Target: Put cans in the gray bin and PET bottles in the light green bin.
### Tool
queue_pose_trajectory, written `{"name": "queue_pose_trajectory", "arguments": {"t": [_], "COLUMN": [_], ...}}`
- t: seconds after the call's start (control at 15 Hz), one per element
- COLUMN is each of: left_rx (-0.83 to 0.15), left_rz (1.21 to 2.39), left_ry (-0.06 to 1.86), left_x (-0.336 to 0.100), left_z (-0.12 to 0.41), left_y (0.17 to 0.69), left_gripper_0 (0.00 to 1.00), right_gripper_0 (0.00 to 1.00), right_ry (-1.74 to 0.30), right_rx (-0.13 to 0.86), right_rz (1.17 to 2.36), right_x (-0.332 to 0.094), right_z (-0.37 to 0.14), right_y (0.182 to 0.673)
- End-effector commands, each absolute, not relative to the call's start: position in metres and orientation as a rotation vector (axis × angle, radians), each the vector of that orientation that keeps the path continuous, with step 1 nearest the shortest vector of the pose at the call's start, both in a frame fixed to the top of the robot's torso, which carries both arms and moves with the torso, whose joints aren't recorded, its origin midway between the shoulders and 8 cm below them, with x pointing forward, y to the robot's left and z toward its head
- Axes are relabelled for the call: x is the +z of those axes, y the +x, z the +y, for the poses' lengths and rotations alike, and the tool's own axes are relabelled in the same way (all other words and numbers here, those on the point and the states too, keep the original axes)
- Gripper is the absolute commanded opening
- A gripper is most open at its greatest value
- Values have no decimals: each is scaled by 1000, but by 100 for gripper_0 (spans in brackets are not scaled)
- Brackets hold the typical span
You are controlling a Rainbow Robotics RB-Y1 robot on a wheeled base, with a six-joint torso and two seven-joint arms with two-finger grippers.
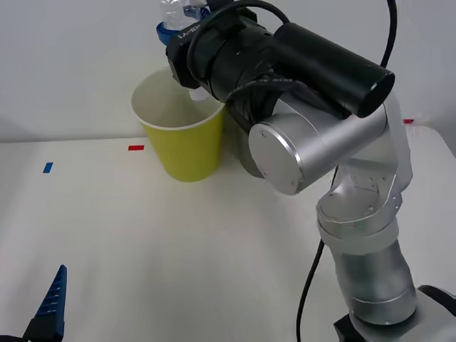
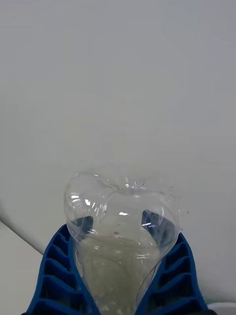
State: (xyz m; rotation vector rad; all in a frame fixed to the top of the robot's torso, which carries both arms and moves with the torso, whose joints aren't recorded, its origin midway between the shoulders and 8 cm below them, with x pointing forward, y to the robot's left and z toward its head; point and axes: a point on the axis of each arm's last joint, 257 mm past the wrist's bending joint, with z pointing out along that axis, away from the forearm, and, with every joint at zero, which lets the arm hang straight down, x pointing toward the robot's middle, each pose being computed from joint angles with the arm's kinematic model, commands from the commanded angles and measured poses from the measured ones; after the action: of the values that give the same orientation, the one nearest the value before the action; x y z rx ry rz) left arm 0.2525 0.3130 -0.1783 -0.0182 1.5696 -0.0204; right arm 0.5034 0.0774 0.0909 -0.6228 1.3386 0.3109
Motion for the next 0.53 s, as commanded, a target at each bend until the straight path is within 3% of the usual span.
{"name": "queue_pose_trajectory", "arguments": {"t": [0.07, 0.53], "left_rx": [-20, -20], "left_rz": [1570, 1570], "left_ry": [-18, -18], "left_x": [-178, -178], "left_z": [313, 313], "left_y": [253, 253], "left_gripper_0": [100, 100], "right_gripper_0": [0, 0], "right_ry": [-628, -633], "right_rx": [321, 331], "right_rz": [1307, 1280], "right_x": [96, 99], "right_z": [94, 113], "right_y": [523, 551]}}
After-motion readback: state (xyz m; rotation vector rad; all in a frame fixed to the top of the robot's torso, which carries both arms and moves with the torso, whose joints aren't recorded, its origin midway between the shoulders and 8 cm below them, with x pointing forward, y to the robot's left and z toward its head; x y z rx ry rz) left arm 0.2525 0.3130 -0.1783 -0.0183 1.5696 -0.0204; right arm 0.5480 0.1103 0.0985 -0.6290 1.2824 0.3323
